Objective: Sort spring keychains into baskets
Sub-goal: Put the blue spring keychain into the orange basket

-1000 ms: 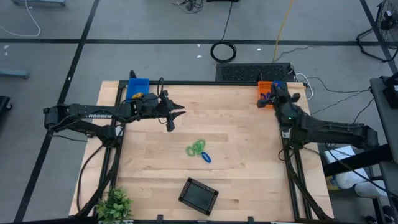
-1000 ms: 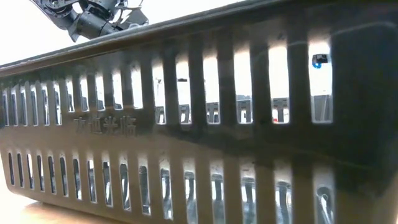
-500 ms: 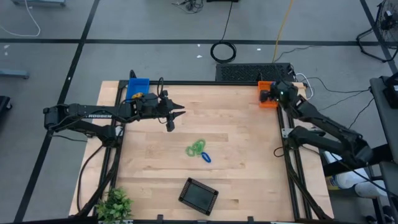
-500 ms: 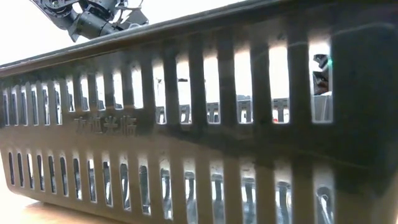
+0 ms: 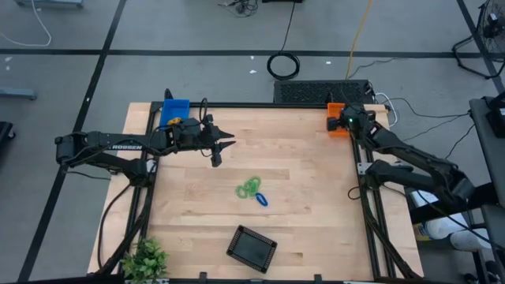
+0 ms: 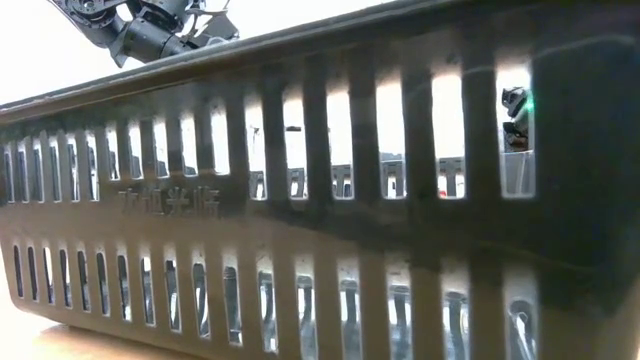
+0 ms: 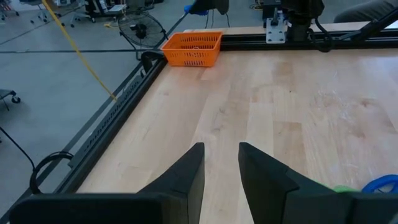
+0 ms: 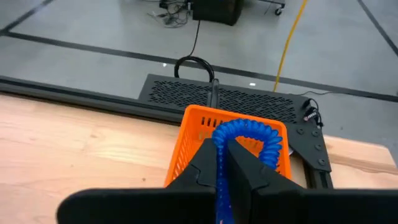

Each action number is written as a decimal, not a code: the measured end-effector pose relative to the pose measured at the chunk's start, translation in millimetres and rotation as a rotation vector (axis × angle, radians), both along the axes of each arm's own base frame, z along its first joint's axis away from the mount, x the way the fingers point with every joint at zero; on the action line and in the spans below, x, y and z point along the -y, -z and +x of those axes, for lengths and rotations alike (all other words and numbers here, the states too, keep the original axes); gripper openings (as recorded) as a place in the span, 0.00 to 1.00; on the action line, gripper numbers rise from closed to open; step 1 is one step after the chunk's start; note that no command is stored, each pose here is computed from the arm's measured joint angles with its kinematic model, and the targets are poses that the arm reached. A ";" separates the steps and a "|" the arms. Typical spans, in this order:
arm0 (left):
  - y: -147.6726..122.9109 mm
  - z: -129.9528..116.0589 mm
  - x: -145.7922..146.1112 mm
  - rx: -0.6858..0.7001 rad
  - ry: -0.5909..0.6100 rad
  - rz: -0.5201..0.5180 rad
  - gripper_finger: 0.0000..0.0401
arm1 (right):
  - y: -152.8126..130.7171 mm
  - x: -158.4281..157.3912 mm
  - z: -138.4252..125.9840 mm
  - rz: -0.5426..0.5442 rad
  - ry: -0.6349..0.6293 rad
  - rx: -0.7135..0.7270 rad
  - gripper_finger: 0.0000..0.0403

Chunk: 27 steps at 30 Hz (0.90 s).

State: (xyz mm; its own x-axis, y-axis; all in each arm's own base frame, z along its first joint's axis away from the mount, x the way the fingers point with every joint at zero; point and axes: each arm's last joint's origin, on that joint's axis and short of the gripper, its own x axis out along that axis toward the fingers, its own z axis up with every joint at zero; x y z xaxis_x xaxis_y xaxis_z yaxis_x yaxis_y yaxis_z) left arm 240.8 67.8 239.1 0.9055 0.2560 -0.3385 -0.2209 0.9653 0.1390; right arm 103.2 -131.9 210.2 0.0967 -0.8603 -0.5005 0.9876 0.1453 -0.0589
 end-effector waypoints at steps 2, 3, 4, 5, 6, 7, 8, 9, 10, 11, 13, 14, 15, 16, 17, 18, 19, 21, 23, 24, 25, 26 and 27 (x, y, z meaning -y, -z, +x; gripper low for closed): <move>0.0 0.0 0.0 0.000 0.000 0.000 0.27 | 0.7 0.5 0.4 0.000 0.003 -0.010 0.00; 0.0 0.1 0.0 0.001 0.000 0.000 0.27 | 1.1 0.6 0.4 0.001 0.005 -0.014 0.01; 0.0 0.1 0.0 0.001 0.000 0.000 0.27 | 1.2 0.7 0.5 0.001 0.005 -0.016 0.02; -0.1 0.0 -0.1 0.001 0.000 0.000 0.27 | 1.1 0.8 0.5 0.000 0.006 -0.015 0.03; -0.1 0.0 -0.1 0.001 0.000 0.000 0.27 | 1.0 0.8 0.5 -0.001 0.007 -0.013 0.04; -0.1 0.1 -0.1 0.001 0.000 0.000 0.27 | 0.6 1.0 0.7 -0.004 0.009 -0.008 0.06; -0.2 0.1 -0.1 0.002 0.000 0.001 0.27 | 0.3 1.2 0.8 -0.007 0.010 -0.002 0.08; -0.2 0.1 -0.1 0.002 0.000 0.001 0.27 | 0.1 1.3 1.0 -0.009 0.012 0.004 0.11; -0.2 0.1 -0.1 0.002 0.000 0.001 0.27 | -0.1 1.4 1.0 -0.010 0.014 0.008 0.13; -0.2 0.1 -0.1 0.002 0.000 0.001 0.27 | -0.1 1.4 1.0 -0.010 0.015 0.009 0.16; -0.2 0.1 -0.1 0.002 0.000 0.001 0.27 | -0.1 1.4 1.0 -0.010 0.015 0.010 0.20; -0.2 0.1 -0.1 0.002 0.000 0.001 0.27 | 0.0 1.4 1.0 -0.010 0.015 0.008 0.22; -0.2 0.1 -0.1 0.002 0.000 0.001 0.27 | 0.0 1.4 1.0 -0.010 0.014 0.007 0.24; -0.2 0.1 -0.1 0.002 0.000 0.001 0.27 | 0.0 1.4 1.0 -0.010 0.014 0.007 0.26; -0.2 0.1 -0.1 0.002 0.000 0.001 0.27 | 0.0 1.4 1.0 -0.010 0.014 0.007 0.27; -0.2 0.1 -0.1 0.002 0.000 0.001 0.27 | 0.0 1.4 1.0 -0.010 0.014 0.007 0.29; -0.2 0.1 -0.1 0.002 0.000 0.001 0.27 | 0.0 1.4 1.0 -0.010 0.014 0.007 0.30; -0.2 0.1 -0.1 0.002 0.000 0.001 0.27 | 0.1 1.3 1.0 -0.009 0.014 0.007 0.31; -0.1 0.1 -0.1 0.002 0.000 0.001 0.27 | 0.2 1.3 0.9 -0.009 0.014 0.006 0.32; -0.1 0.1 -0.1 0.002 -0.001 0.001 0.27 | 0.2 1.3 0.9 -0.009 0.015 0.007 0.33; -0.1 0.1 -0.1 0.002 0.000 0.001 0.27 | 0.2 1.3 1.0 -0.009 0.015 0.008 0.33; -0.1 0.1 -0.1 0.002 0.000 0.001 0.27 | 0.1 1.3 1.1 -0.010 0.015 0.012 0.33; -0.1 0.1 -0.1 0.002 0.000 0.001 0.27 | -0.2 1.3 1.3 -0.010 0.014 0.023 0.33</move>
